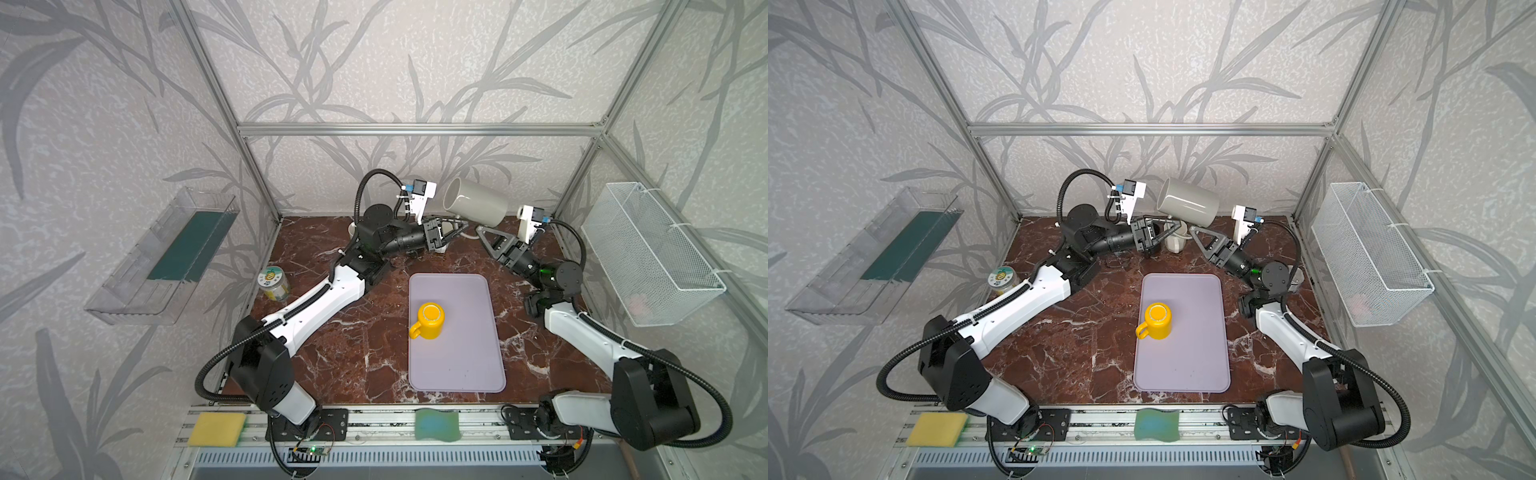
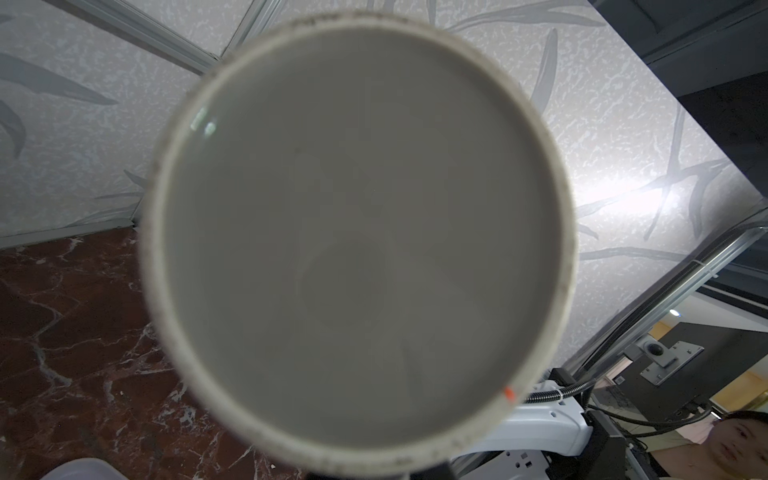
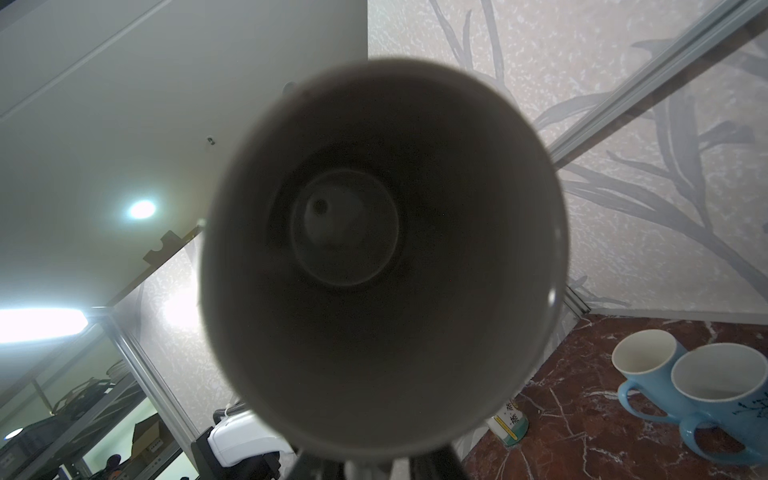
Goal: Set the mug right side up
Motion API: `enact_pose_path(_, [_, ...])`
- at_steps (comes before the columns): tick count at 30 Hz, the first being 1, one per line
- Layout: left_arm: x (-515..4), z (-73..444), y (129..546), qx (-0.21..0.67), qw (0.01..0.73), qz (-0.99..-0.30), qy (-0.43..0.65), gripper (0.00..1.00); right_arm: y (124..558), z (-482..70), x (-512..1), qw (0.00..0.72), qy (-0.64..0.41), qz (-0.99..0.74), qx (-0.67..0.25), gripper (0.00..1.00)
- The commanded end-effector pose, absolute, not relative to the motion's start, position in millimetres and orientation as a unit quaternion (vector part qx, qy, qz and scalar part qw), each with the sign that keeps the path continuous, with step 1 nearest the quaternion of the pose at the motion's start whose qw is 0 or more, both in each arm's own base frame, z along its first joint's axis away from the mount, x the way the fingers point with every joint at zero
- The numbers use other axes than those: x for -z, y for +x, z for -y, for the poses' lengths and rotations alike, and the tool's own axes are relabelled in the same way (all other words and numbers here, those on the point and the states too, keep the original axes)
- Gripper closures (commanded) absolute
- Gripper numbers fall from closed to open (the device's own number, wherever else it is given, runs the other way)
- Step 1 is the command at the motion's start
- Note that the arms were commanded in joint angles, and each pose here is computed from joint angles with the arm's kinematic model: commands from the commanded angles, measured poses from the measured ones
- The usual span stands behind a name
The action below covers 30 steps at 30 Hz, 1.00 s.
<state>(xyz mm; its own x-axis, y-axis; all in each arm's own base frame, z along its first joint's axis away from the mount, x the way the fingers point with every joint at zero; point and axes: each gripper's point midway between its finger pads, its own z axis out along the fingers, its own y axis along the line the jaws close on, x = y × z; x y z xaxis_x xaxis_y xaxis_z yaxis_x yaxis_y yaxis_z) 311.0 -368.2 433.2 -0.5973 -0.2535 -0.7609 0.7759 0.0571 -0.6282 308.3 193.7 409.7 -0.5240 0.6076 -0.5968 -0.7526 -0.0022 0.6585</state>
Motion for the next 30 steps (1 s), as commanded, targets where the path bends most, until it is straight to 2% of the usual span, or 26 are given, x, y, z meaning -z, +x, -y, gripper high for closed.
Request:
enact_pose_path(1, [-474.9,362.0,288.4,0.676,0.425,-0.545,0.254,1.00,286.9,-188.1,-446.8,0.522,-0.112,-0.469,-0.704,0.89])
enact_pose_path(4, [-473.3,362.3,287.2,0.678,0.421,-0.545,0.257,1.00,284.0,-186.9,-450.1,0.524,-0.113,-0.465,-0.704,1.00])
enact_pose_path(10, [-470.5,363.9,282.3,0.683,0.408,-0.543,0.268,1.00,281.2,-185.0,-450.7,0.527,-0.109,-0.463,-0.705,1.00])
enact_pose_path(14, [-464.6,364.7,282.9,0.675,0.406,-0.553,0.271,0.92,282.4,-184.9,-447.7,0.526,-0.105,-0.466,-0.704,1.00])
enact_pose_path(15, [-461.9,364.9,283.9,0.672,0.406,-0.557,0.270,0.88,282.9,-185.0,-446.9,0.525,-0.105,-0.466,-0.704,1.00])
enact_pose_path(20, [-456.7,364.7,284.1,0.663,0.405,-0.568,0.272,0.53,284.5,-185.0,-442.7,0.524,-0.102,-0.469,-0.703,1.00])
enact_pose_path(23, [-453.1,364.6,284.8,0.659,0.404,-0.573,0.272,0.40,285.3,-185.1,-440.0,0.524,-0.100,-0.471,-0.703,1.00])
enact_pose_path(27, [-449.3,365.2,286.2,0.653,0.404,-0.581,0.272,0.31,285.8,-185.0,-437.0,0.522,-0.098,-0.474,-0.702,1.00])
enact_pose_path(30, [-440.0,364.9,289.4,0.639,0.403,-0.597,0.268,0.28,286.8,-184.6,-431.9,0.518,-0.091,-0.478,-0.703,1.00])
